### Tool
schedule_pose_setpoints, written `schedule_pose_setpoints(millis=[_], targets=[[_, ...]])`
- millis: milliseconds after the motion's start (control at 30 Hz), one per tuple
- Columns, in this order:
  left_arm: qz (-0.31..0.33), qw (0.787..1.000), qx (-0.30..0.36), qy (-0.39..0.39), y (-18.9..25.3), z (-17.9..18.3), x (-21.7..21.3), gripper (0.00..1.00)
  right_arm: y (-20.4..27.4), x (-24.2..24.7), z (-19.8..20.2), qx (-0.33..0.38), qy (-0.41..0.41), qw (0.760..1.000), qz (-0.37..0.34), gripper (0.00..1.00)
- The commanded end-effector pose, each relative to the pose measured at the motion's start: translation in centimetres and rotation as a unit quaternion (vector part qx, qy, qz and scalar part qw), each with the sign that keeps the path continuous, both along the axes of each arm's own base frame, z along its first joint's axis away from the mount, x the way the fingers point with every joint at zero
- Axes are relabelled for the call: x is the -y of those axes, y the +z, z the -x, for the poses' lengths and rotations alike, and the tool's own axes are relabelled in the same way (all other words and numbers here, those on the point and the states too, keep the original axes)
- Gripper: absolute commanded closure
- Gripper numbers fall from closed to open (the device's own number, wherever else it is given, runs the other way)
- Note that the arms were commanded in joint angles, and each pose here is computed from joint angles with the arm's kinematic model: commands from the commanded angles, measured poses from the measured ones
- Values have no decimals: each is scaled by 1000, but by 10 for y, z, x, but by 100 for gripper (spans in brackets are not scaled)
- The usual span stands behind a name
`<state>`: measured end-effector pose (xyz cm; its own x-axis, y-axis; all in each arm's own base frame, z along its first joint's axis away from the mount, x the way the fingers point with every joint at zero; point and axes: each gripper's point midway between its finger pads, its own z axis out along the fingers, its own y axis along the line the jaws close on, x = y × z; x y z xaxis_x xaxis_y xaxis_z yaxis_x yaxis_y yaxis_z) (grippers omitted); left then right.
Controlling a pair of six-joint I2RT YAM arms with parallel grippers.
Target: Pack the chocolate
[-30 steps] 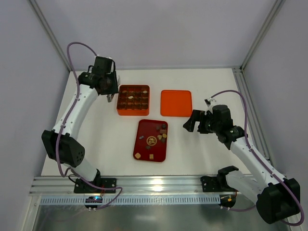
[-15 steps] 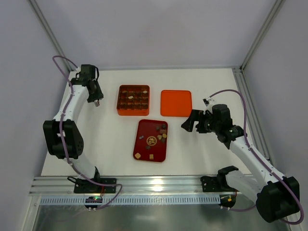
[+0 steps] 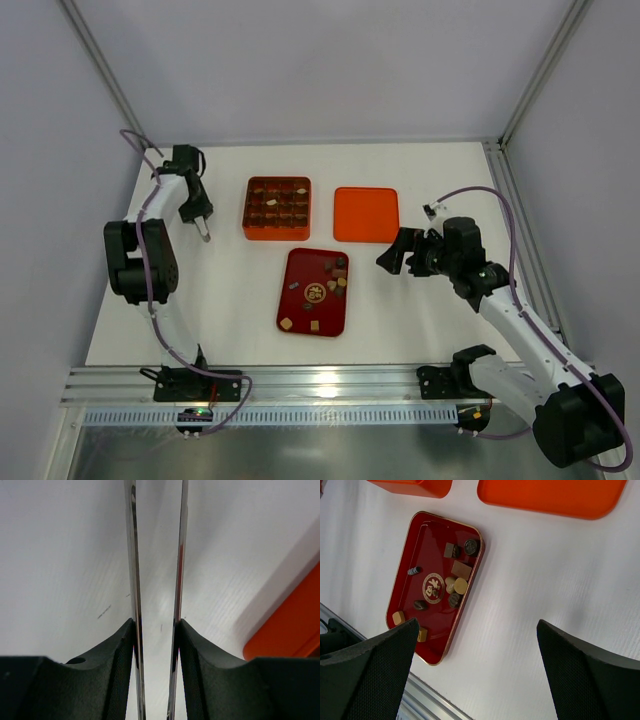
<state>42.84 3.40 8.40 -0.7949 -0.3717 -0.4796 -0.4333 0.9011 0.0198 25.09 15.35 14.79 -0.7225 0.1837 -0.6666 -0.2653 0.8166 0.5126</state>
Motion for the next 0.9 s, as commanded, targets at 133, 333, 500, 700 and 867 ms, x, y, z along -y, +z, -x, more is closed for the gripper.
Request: schedule_pose_setpoints(millis=[133,333,500,700,867], targets=[[-16,1000,-10,19,-21,-7,-25,60,12,-3,-2,27,11,1000,-4,0],[-18,999,-35,21,-40,-2,-28,58,11,-3,-2,26,11,1000,-3,0],[-22,998,-53,24,-53,3,-31,52,10,-3,-1,26,12,1000,-3,0],[-23,997,-69,26,-63,8,-31,45,8,-3,0,23,12,1000,-2,0],[-27,996,-76,27,-66,10,-33,38,7,-3,0,23,11,1000,-1,0]])
